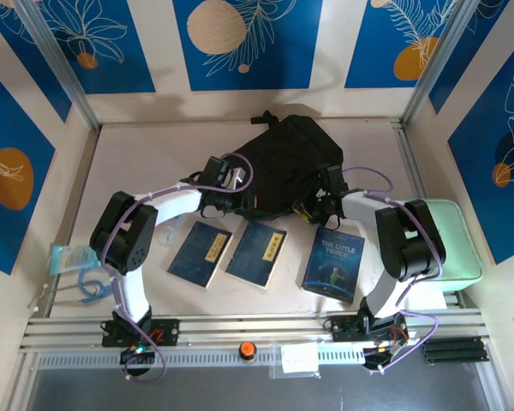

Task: Pack the student bag
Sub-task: Unzip the student bag at the top-center of the table.

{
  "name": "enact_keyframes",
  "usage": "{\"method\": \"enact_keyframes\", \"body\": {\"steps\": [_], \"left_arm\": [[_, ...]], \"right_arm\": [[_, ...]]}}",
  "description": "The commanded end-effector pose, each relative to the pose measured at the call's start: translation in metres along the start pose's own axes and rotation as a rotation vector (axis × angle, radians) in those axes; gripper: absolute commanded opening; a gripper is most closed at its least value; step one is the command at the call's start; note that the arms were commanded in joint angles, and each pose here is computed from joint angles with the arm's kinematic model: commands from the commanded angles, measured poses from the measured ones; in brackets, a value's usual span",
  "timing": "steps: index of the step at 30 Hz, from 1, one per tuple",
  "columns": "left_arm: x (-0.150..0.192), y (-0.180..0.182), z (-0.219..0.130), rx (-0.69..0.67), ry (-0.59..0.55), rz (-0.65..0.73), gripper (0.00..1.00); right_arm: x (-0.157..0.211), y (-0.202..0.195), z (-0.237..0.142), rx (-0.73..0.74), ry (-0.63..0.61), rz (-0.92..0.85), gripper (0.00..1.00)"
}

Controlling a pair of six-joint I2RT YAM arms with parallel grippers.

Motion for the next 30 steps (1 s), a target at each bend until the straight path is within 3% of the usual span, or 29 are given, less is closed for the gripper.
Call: {"method": "enact_keyframes", "body": {"steps": [1, 13, 23, 30], "left_arm": [[0.012, -0.006, 0.001, -0.036, 0.054, 0.053, 0.40], [0.013, -0.064, 0.009, -0.026, 0.078, 0.306, 0.41], [0.012, -0.057, 0.042, -0.038, 0.183, 0.453, 0.40], [0.018, -0.061, 0.058, 0.017, 0.257, 0.449, 0.38]], "right_arm": [[-0.005, -0.008, 0.009, 0.013, 0.014, 0.037, 0.29], [-0.003, -0.007, 0.015, -0.011, 0.027, 0.056, 0.29], [-0.003, -0.006, 0.016, -0.016, 0.031, 0.057, 0.28], [-0.003, -0.007, 0.018, -0.013, 0.034, 0.062, 0.28]]}}
Point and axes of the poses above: each hand's point on the last joint's axis, 136 mm out from that joint toward the fingers, its own z axis out along the fingers, its own y axis along the line the jaws close on, x = y × z, the point moved 1 cm from there along -z, back along the fingers, and after that the axes turned 11 degrees about -z, right-handed, at the moved point
